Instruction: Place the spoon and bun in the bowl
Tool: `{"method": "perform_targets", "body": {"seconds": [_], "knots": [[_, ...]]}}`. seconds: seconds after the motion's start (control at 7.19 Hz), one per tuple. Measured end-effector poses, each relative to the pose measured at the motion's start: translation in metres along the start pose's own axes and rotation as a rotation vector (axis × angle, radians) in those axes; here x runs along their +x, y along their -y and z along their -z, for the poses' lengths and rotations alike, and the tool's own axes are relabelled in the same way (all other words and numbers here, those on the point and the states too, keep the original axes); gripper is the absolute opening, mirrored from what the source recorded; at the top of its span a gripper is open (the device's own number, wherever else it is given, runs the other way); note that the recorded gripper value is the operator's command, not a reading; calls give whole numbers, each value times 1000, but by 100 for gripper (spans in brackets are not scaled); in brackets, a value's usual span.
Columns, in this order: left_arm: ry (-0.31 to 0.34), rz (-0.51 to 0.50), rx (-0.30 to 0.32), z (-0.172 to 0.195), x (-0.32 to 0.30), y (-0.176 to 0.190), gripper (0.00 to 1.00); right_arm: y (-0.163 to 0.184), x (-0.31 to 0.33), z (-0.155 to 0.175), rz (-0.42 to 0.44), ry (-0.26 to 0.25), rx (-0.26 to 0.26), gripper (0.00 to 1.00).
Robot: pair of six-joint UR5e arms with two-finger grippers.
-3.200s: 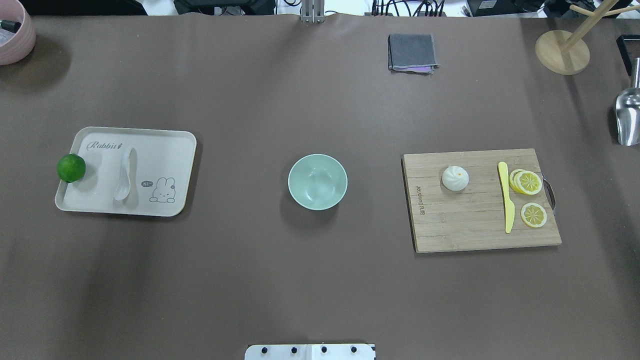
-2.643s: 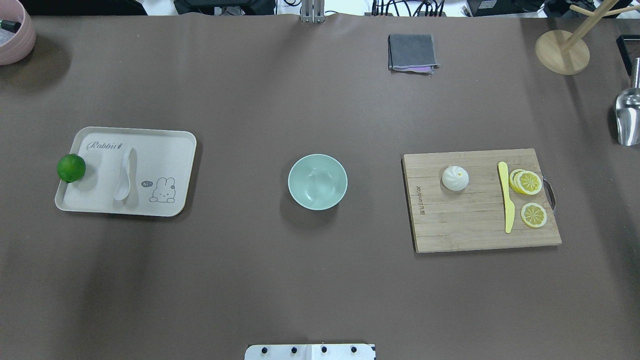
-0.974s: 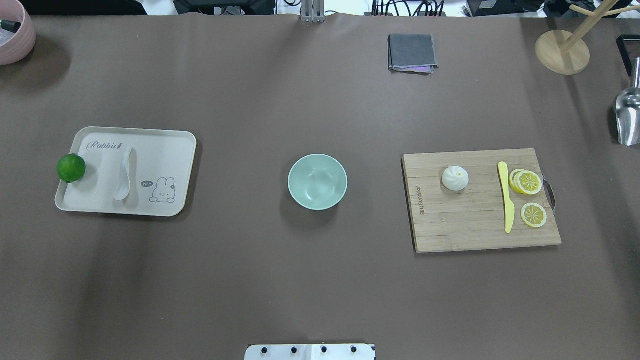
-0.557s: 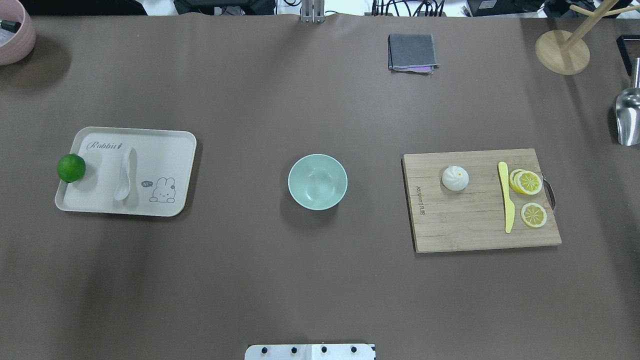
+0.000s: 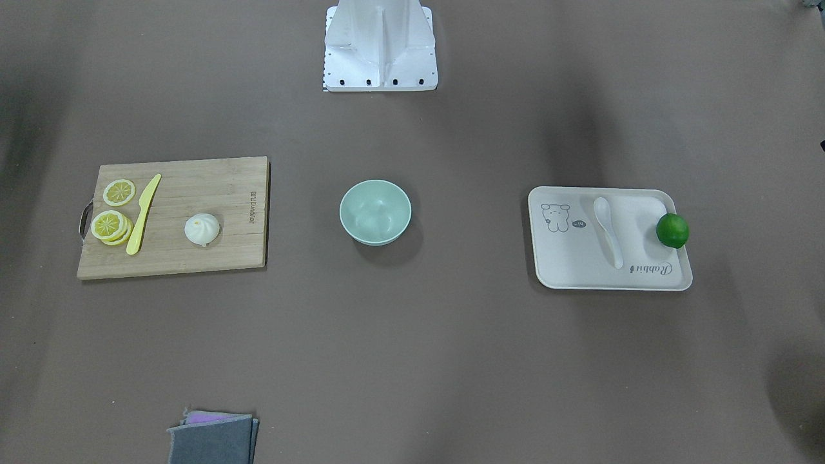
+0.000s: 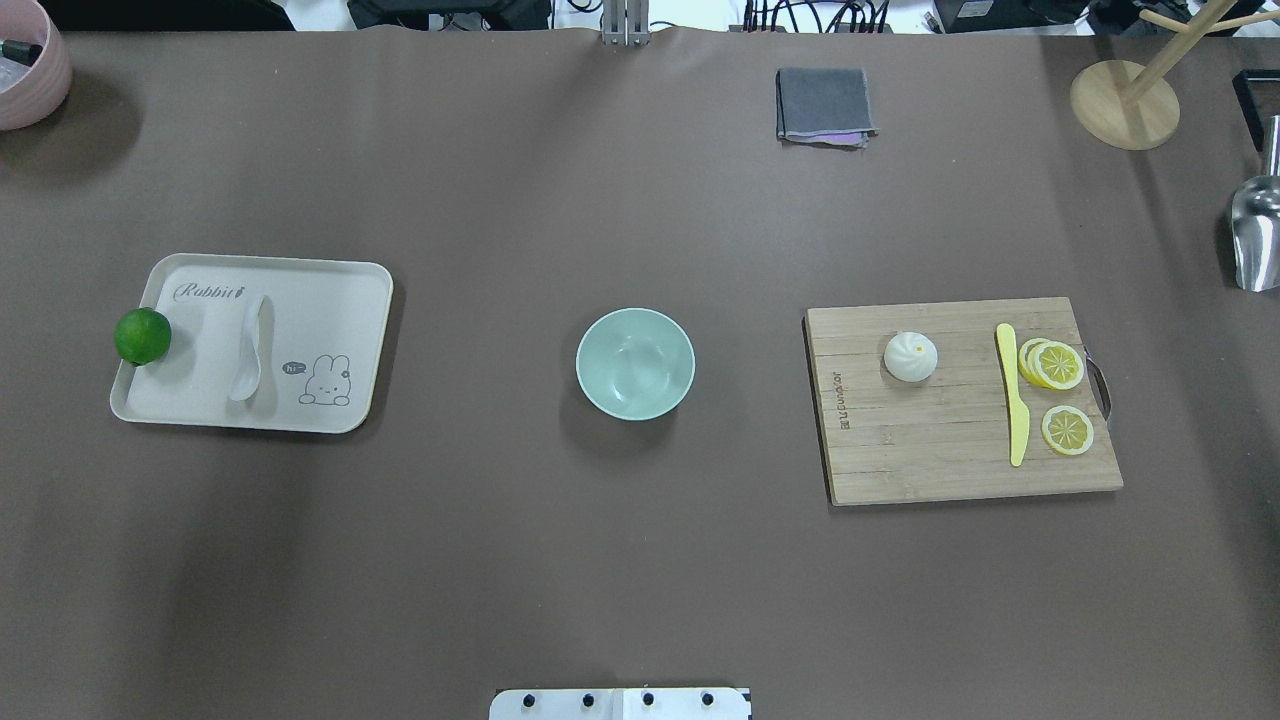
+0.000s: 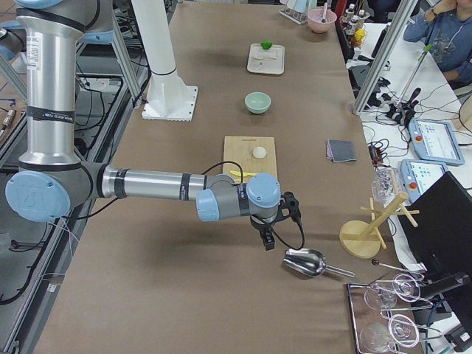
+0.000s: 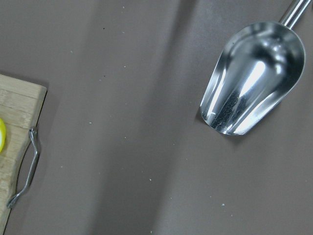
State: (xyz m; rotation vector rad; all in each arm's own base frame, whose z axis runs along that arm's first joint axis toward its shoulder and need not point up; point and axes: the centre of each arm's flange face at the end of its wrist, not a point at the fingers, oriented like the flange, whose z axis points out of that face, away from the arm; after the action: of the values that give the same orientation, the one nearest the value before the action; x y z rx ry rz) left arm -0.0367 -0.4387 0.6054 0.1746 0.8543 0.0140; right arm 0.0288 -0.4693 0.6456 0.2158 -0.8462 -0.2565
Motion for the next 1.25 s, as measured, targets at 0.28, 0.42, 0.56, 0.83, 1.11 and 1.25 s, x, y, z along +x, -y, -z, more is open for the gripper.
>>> {"method": "perform_targets", "body": {"seconds": [0.28,0.42,0.56,0.83,1.11,1.25], "knots": [[-4,30,5,-5,14,8,97,3,-4,1,-1,3,7,100],[-11,54,-9,-14,33,19,97,6,-9,1,-3,5,18,100],[-21,88,-29,-27,61,32,94,11,-19,-2,-11,9,37,100],[-25,169,-56,-55,139,56,92,25,-57,-22,-39,41,77,100],[4,186,-62,-87,209,69,90,36,-102,-47,-70,83,80,98],[3,200,-78,-108,242,79,89,42,-131,-55,-91,104,70,98]]}}
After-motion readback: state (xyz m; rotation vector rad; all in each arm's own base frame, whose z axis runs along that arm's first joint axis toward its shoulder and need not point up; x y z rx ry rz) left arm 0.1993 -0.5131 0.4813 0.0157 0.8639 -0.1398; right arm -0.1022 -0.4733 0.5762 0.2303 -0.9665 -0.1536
